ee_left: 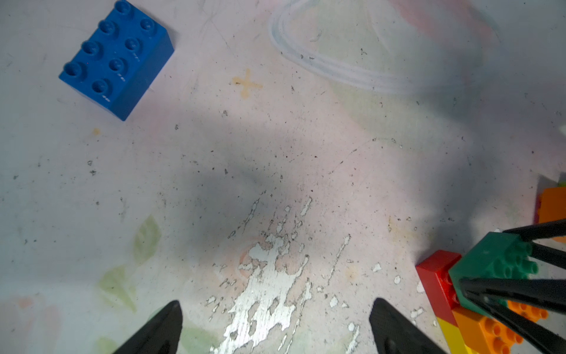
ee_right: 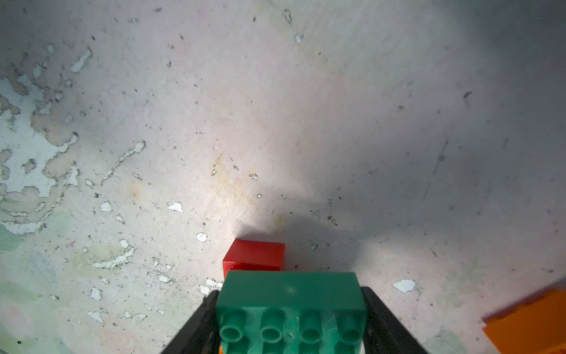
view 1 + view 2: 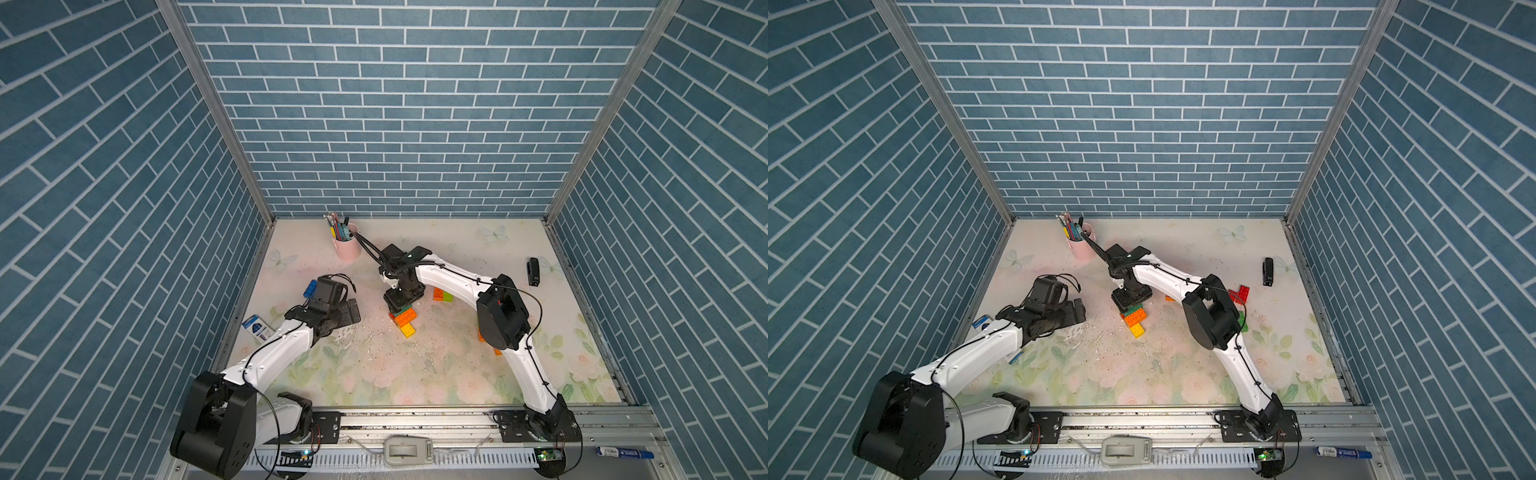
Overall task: Assemble a rectangle with lego
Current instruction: Assemble the lego brick with the lego brick.
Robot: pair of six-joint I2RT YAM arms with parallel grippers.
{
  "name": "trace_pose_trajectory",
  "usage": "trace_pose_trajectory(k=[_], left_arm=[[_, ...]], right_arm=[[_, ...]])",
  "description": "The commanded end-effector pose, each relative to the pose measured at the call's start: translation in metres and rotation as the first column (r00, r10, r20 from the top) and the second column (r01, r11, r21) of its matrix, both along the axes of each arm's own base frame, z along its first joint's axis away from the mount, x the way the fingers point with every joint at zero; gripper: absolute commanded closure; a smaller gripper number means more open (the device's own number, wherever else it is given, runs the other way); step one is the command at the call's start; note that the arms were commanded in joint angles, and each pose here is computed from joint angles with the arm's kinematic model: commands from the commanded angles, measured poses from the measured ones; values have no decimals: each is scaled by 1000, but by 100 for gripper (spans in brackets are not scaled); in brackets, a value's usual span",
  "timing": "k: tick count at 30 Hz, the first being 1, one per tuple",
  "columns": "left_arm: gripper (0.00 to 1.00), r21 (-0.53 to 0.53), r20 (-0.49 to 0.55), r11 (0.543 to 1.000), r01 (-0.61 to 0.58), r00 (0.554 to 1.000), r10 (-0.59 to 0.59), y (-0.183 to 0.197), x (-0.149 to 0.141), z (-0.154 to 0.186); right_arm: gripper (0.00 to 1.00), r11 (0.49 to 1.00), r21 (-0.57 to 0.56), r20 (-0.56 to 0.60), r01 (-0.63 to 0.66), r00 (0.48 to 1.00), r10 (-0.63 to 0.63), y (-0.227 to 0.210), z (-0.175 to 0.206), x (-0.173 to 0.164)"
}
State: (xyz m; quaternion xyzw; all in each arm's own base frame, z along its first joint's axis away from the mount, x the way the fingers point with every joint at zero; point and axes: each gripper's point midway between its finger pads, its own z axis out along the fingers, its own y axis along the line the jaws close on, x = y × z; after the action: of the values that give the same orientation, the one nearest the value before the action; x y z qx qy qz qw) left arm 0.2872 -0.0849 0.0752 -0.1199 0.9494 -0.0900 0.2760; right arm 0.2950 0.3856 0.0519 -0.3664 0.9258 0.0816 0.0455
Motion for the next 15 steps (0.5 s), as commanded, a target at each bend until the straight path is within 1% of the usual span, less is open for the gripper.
trace_pose_trajectory(k=[1, 12, 15], left_arm=[[3, 13, -13, 1000, 14, 1000, -14, 1, -4, -6], [3, 12, -14, 1000, 15, 1000, -15, 1, -4, -7], [3, 13, -15, 1000, 14, 1000, -14, 1, -5, -8]], right_arm=[[80, 1000, -23, -21, 18, 1000, -18, 0, -6, -2], [81, 1000, -10, -6, -1, 1000, 1, 7, 9, -6], [81, 1000, -25, 11, -2, 1000, 3, 5, 9, -5]])
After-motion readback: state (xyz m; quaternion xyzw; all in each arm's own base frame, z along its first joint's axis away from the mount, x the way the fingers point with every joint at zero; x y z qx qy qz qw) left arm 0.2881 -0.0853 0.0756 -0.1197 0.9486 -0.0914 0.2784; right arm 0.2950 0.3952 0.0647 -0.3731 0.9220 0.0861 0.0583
